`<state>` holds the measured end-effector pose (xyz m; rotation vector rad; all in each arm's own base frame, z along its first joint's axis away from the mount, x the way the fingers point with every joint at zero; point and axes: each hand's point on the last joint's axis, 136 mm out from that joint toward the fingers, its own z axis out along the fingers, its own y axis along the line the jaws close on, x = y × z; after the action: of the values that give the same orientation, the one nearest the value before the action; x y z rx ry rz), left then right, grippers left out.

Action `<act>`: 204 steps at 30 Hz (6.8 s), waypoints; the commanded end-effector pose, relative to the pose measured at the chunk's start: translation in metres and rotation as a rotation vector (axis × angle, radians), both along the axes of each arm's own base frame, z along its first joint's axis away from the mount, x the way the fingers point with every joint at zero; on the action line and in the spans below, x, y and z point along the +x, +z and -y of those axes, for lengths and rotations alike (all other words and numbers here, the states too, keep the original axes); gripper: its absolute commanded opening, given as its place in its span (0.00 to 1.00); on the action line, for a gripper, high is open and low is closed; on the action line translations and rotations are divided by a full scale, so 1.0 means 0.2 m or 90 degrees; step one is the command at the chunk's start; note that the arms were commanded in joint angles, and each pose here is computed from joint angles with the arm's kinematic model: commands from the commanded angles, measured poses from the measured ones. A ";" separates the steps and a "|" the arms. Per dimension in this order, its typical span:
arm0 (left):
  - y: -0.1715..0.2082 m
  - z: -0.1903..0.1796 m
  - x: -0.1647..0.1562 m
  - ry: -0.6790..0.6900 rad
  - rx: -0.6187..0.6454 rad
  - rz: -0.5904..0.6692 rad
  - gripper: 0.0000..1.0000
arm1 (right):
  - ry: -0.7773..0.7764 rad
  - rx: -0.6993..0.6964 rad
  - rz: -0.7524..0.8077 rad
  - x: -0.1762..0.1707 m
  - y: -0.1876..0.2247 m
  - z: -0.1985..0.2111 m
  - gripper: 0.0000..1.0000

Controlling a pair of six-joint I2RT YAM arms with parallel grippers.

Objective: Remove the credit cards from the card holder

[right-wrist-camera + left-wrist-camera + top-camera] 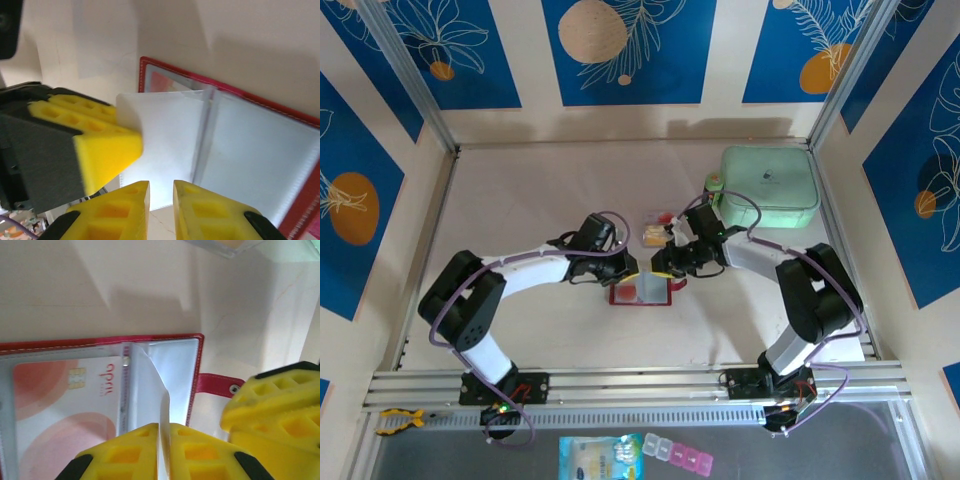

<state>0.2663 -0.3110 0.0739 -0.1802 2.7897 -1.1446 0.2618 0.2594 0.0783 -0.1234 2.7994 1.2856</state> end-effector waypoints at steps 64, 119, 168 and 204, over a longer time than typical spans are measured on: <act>-0.15 -0.29 -0.03 0.019 -0.002 -0.022 0.07 | 0.038 -0.104 -0.061 -0.08 -0.09 -0.22 0.22; -0.29 -0.35 -0.11 0.019 0.040 -0.067 0.00 | 0.080 -0.085 -0.120 -0.11 -0.24 -0.35 0.23; -0.23 -0.21 -0.14 -0.025 0.038 -0.052 0.00 | 0.062 -0.165 -0.069 -0.10 -0.17 -0.16 0.24; -0.31 -0.26 -0.17 -0.025 0.083 -0.069 0.00 | 0.065 -0.150 -0.104 -0.11 -0.28 -0.17 0.25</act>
<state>0.2396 -0.2646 0.0254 -0.1795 2.9116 -1.0460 0.2448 0.2936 0.0277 -0.2061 3.0929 0.9668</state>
